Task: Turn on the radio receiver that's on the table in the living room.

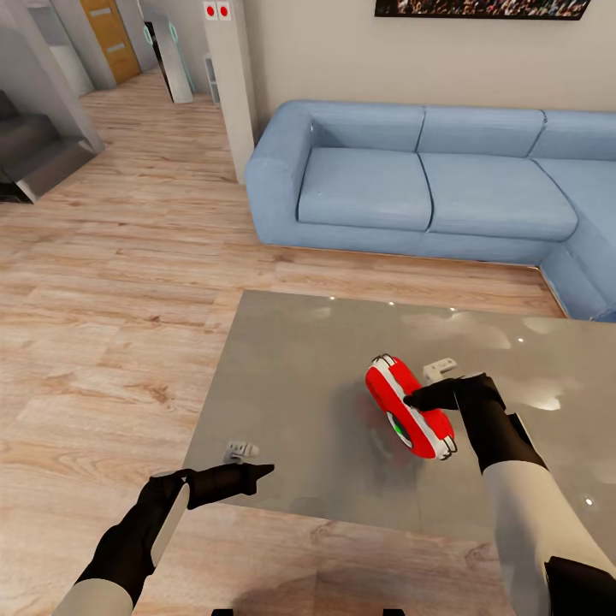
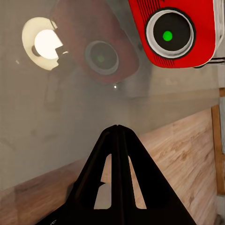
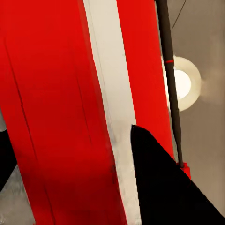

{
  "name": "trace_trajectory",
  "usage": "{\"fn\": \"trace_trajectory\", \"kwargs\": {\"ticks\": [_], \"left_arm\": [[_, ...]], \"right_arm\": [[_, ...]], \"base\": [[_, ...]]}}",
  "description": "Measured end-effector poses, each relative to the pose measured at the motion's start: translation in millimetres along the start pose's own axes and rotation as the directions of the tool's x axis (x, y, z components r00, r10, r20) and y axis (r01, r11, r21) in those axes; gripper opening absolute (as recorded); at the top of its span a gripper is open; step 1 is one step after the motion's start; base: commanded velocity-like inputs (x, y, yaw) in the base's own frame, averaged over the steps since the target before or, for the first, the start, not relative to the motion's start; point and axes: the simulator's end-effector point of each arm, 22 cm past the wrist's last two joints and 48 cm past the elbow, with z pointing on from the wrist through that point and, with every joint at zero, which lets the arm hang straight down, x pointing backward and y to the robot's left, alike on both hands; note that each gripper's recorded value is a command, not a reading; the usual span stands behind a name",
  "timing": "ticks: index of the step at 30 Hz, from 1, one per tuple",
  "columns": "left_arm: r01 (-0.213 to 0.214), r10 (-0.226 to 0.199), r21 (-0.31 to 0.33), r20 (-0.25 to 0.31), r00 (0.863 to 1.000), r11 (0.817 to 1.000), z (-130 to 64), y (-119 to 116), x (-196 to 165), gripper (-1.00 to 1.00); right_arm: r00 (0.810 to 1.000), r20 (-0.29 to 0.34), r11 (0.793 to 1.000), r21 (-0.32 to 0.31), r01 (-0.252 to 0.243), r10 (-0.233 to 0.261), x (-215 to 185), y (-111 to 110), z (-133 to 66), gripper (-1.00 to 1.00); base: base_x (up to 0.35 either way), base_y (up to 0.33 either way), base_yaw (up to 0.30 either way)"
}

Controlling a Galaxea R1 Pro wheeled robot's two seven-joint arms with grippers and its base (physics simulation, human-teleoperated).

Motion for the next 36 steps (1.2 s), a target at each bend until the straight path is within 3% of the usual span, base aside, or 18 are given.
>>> {"fn": "trace_trajectory", "kwargs": {"ticks": [36], "left_arm": [[0.000,0.000,0.000,0.000,1.000,1.000,0.0,0.0,0.0,-1.00]], "right_arm": [[1.000,-0.001,1.000,0.001,0.000,0.000,0.5,-0.9,-0.1,1.00]], "base": [[0.000,0.000,0.000]]}}
